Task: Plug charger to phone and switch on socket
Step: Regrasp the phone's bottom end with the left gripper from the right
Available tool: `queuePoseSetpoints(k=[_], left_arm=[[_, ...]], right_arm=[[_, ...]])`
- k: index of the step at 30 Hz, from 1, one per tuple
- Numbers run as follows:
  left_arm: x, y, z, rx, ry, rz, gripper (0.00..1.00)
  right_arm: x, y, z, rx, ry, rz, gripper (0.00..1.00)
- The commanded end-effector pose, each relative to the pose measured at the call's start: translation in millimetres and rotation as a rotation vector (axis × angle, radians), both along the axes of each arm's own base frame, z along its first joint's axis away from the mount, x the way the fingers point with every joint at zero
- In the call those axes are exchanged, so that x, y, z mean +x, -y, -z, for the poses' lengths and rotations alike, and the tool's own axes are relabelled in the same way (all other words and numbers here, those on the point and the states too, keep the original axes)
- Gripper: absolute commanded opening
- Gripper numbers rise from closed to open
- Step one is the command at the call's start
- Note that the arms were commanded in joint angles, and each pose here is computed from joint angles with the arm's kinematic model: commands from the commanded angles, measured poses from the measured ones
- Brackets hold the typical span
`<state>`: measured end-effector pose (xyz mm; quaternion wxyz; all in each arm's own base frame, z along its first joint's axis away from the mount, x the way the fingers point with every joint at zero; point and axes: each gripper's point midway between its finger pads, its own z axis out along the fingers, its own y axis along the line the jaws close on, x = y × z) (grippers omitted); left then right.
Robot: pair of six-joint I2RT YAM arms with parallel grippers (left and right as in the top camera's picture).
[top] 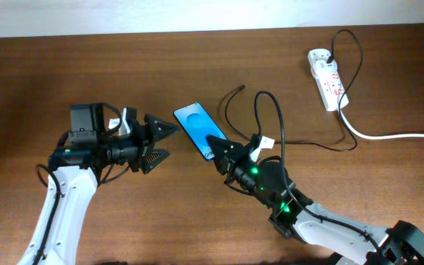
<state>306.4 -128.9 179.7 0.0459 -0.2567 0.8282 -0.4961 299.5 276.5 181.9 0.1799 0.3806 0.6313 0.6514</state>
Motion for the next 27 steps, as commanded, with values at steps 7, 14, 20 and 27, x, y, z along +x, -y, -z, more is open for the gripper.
queuePoseSetpoints(k=[7,14,20,27], left_arm=[[14.3,20.7,-1.3,0.003,-0.053,-0.08,0.87],[10.9,31.6,2.3,0.008,-0.105,-0.098,0.77],[11.0,31.6,2.2,-0.002,-0.128,-0.114,0.64],[11.0,31.5,2.3,-0.006,-0.137,-0.12,0.6]], right_arm=[[-16.3,-20.6,-7.6,0.157,-0.139,-0.008,0.05],[-13.8,-20.4,-8.8,0.175,-0.159,0.006,0.04],[-16.6,-23.5,-9.9,0.176,-0.157,-0.002,0.04],[-24.0,-34.3,-18.7,0.191,-0.144,-0.034,0.04]])
